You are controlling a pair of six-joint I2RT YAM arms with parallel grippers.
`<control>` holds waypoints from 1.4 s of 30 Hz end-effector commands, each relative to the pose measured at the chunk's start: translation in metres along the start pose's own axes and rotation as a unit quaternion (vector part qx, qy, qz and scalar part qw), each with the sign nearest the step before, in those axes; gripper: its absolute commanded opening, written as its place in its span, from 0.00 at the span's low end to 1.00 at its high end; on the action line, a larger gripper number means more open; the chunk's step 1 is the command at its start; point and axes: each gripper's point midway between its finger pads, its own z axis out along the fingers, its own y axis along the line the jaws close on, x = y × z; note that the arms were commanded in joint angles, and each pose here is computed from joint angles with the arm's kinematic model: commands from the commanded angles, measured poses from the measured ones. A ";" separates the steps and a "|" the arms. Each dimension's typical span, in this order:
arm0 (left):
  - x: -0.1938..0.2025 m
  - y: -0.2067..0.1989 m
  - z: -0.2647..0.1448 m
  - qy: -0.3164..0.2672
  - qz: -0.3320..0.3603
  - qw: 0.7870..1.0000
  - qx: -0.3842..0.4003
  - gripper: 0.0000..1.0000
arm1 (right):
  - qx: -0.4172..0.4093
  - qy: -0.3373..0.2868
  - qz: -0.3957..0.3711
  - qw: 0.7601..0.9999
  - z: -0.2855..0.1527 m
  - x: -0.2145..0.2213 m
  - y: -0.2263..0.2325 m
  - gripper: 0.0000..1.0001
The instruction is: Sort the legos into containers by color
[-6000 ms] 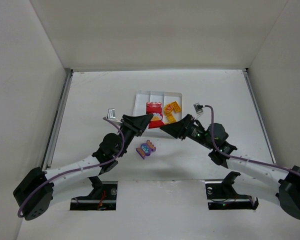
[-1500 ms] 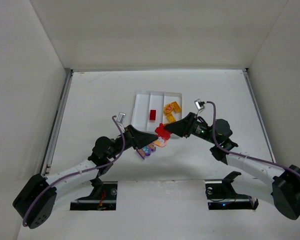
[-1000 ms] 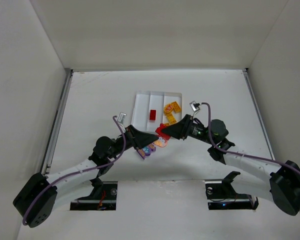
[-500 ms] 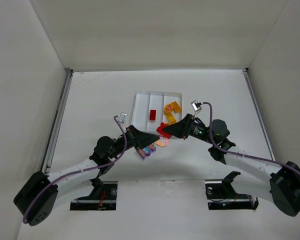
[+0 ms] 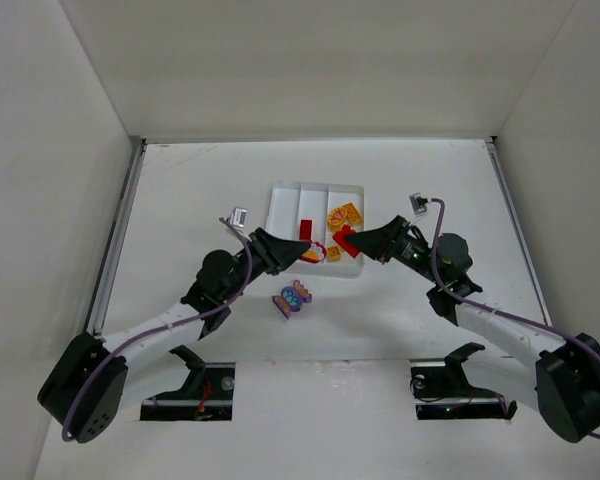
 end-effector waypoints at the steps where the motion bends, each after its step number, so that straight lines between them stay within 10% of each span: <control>1: -0.053 -0.005 0.031 -0.085 0.050 0.994 -0.037 0.23 | 0.026 -0.022 -0.027 0.999 -0.004 -0.004 -0.013 0.35; 12: -0.096 0.085 0.114 -0.119 0.192 0.940 -0.257 0.21 | 0.081 -0.044 -0.069 0.993 -0.030 -0.006 -0.025 0.36; 24: -0.104 0.146 0.178 -0.093 0.292 0.892 -0.333 0.24 | 0.094 -0.050 -0.082 0.991 -0.045 -0.004 -0.028 0.36; 32: -0.107 0.148 0.179 -0.091 0.286 0.895 -0.330 0.49 | 0.101 -0.043 -0.079 0.991 -0.043 -0.001 -0.034 0.36; 42: -0.085 0.098 0.133 -0.101 0.176 0.945 -0.258 0.51 | 0.125 -0.048 -0.056 0.989 -0.037 -0.008 -0.047 0.36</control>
